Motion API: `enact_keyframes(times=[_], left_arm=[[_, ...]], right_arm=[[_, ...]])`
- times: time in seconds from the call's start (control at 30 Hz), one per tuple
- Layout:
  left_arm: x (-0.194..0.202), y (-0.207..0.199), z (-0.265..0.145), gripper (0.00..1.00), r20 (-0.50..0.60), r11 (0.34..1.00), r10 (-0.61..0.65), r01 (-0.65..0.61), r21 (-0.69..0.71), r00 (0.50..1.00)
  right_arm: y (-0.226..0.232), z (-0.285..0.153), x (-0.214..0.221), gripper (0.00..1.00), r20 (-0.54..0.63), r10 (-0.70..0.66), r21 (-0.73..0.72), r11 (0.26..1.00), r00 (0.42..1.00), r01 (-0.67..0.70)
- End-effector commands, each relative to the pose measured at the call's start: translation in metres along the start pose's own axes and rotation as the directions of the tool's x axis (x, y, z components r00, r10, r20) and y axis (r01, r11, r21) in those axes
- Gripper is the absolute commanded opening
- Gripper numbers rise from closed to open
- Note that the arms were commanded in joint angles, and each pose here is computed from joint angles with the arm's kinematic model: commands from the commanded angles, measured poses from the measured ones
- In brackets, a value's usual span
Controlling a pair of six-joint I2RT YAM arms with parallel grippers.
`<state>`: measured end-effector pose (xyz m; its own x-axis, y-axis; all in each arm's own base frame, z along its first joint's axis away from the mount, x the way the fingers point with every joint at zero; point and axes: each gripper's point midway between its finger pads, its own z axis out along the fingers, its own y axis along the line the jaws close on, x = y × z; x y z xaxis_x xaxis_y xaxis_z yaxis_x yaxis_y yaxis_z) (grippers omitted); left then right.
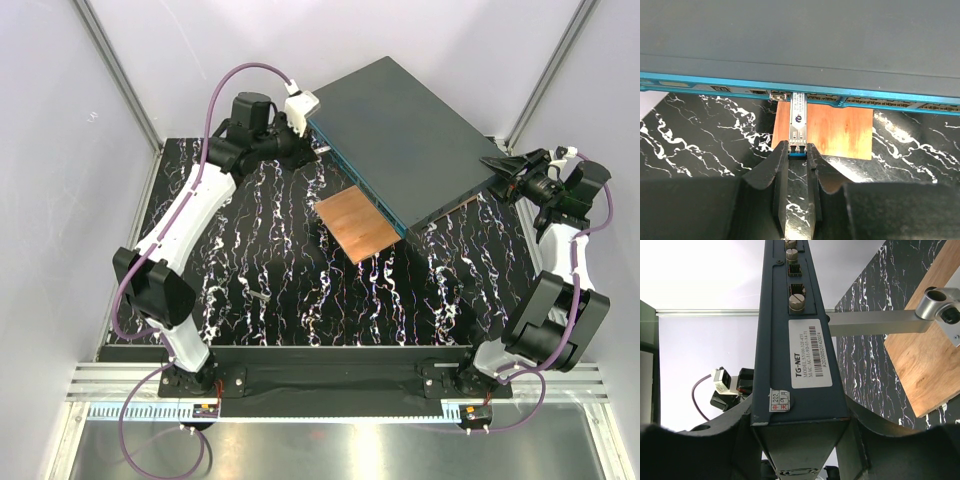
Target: Insert the plug into the switch port
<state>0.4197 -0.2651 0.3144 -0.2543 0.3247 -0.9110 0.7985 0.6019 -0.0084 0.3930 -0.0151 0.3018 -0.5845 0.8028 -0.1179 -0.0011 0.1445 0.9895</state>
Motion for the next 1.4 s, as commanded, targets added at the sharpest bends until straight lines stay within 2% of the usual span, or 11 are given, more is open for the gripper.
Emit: enact_keyframes(times=[0.0,0.37,0.57,1.37], left_arm=[[-0.039,0.000,0.016,0.00,0.162,0.999,0.040,-0.045,0.025,0.986],[-0.024,-0.002,0.030,0.00,0.178,0.999,0.018,-0.026,0.043,0.984],[-0.036,-0.003,0.030,0.00,0.209,0.999,0.004,-0.015,0.049,0.978],[-0.062,-0.001,-0.019,0.00,0.235,0.999,0.049,-0.049,-0.005,0.971]], right_arm=[[-0.001,0.009,-0.001,0.00,-0.008,-0.038,0.003,0.999,0.999,0.038],[-0.003,0.010,-0.001,0.00,-0.013,-0.028,-0.002,1.000,1.000,0.028],[-0.003,0.009,-0.001,0.00,-0.013,-0.028,-0.002,1.000,1.000,0.028],[-0.002,0.009,-0.001,0.00,-0.008,-0.034,0.000,0.999,0.999,0.034]])
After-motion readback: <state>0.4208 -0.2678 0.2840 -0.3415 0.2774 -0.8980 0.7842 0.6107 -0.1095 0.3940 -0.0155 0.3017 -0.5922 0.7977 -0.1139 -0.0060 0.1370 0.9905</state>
